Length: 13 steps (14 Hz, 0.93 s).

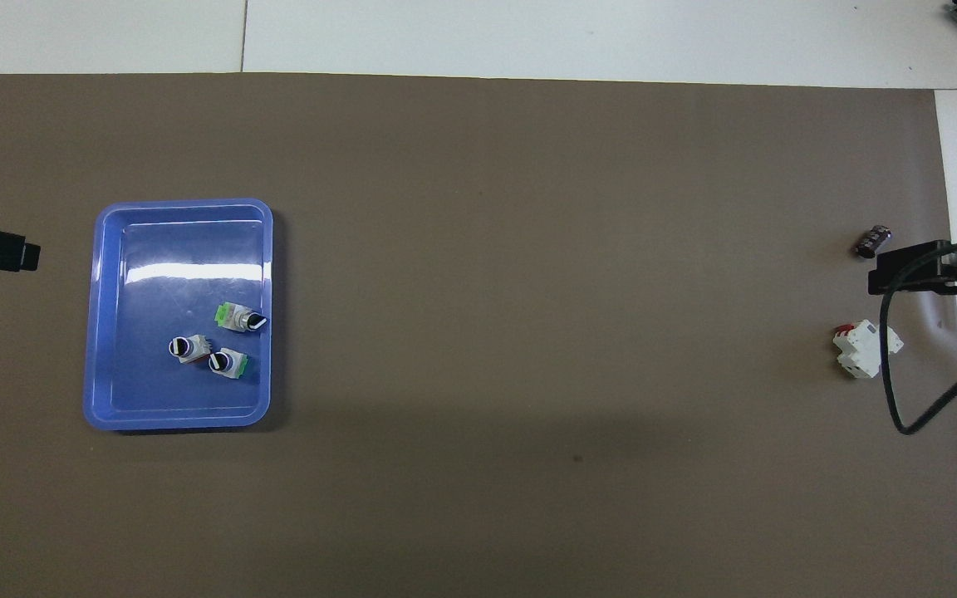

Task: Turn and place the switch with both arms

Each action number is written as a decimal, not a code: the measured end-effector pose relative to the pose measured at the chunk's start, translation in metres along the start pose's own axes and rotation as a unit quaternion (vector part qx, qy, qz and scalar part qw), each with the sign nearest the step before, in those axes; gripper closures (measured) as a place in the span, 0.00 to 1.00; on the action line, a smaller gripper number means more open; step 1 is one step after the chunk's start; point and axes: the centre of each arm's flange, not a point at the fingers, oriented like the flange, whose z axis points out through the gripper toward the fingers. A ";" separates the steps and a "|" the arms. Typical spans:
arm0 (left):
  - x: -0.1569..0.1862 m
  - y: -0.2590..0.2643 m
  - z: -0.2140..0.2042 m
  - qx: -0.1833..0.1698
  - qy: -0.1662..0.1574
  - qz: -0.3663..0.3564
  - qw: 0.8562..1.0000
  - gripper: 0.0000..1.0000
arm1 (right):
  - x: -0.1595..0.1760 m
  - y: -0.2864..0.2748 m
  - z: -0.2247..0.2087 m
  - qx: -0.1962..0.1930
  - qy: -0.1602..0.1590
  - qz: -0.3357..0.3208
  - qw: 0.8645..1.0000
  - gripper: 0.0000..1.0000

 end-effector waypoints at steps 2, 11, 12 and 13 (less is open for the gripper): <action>-0.002 -0.002 -0.005 0.000 0.000 -0.002 1.000 0.00 | 0.000 0.000 0.000 0.000 0.000 0.000 1.000 0.00; -0.012 0.009 -0.002 -0.003 -0.043 0.007 0.999 0.00 | 0.000 0.000 0.000 0.000 0.000 0.000 1.000 0.00; -0.012 0.009 -0.002 -0.003 -0.042 0.007 0.999 0.00 | 0.000 0.000 0.000 0.000 0.000 0.000 1.000 0.00; -0.011 0.009 -0.001 -0.003 -0.040 0.007 0.999 0.00 | 0.000 0.000 0.000 0.000 0.000 0.000 1.000 0.00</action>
